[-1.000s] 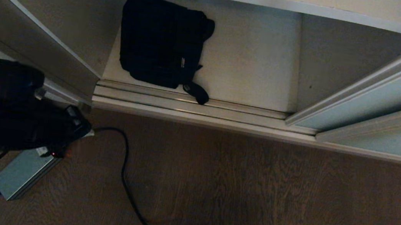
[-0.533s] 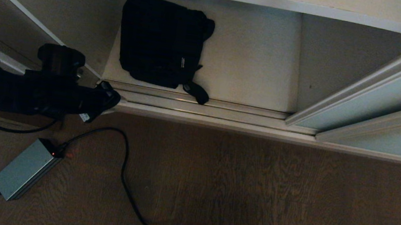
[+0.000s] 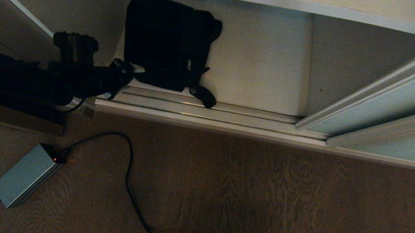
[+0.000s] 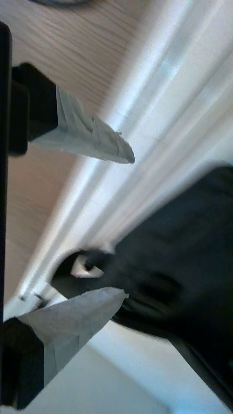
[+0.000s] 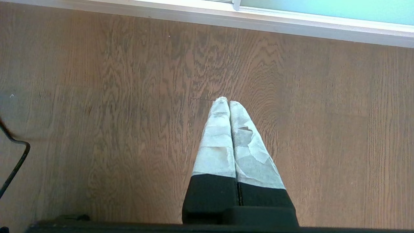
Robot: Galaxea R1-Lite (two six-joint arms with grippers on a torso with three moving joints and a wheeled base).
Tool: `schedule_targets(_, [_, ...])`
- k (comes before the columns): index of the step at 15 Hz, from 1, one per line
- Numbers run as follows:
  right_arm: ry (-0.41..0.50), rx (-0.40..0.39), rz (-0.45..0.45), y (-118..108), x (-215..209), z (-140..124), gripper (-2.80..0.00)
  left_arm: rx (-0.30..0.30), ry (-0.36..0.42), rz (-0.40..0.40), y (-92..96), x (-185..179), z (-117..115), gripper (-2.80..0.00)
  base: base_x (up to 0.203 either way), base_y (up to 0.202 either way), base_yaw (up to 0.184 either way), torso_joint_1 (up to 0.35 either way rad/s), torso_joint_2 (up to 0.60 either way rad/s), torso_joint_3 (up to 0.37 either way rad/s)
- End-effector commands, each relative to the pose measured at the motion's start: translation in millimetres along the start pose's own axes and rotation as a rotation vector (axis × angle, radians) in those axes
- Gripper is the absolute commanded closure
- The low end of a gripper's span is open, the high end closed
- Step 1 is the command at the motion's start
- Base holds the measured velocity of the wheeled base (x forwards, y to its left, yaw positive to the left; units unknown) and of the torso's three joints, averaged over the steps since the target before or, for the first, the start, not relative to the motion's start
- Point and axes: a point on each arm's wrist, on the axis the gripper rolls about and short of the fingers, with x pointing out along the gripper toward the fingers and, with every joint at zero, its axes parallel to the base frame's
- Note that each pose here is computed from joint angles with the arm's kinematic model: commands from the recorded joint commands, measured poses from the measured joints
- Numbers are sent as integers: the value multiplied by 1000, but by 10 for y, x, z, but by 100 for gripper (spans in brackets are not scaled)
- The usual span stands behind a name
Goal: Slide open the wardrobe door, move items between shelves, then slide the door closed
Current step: Place the bag on the higher shelf
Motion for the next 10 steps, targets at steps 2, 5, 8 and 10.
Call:
schedule_targets(2, [-4, 0, 0, 0, -3, 0, 0, 12, -33, -54, 129, 280, 2, -280, 0, 0, 0, 0, 0, 0])
schedule_targets(5, [-3, 0, 1, 0, -2, 0, 0, 26, -49, -77, 301, 519, -45, -280, 0, 0, 0, 0, 0, 0])
schedule_targets(8, [-4, 0, 0, 0, -3, 0, 0, 25, -44, -70, 484, 685, -127, -280, 0, 0, 0, 0, 0, 0])
schedule_targets(10, [-4, 0, 0, 0, -3, 0, 0, 60, -79, -115, 519, 726, -130, -280, 0, 0, 0, 0, 0, 0])
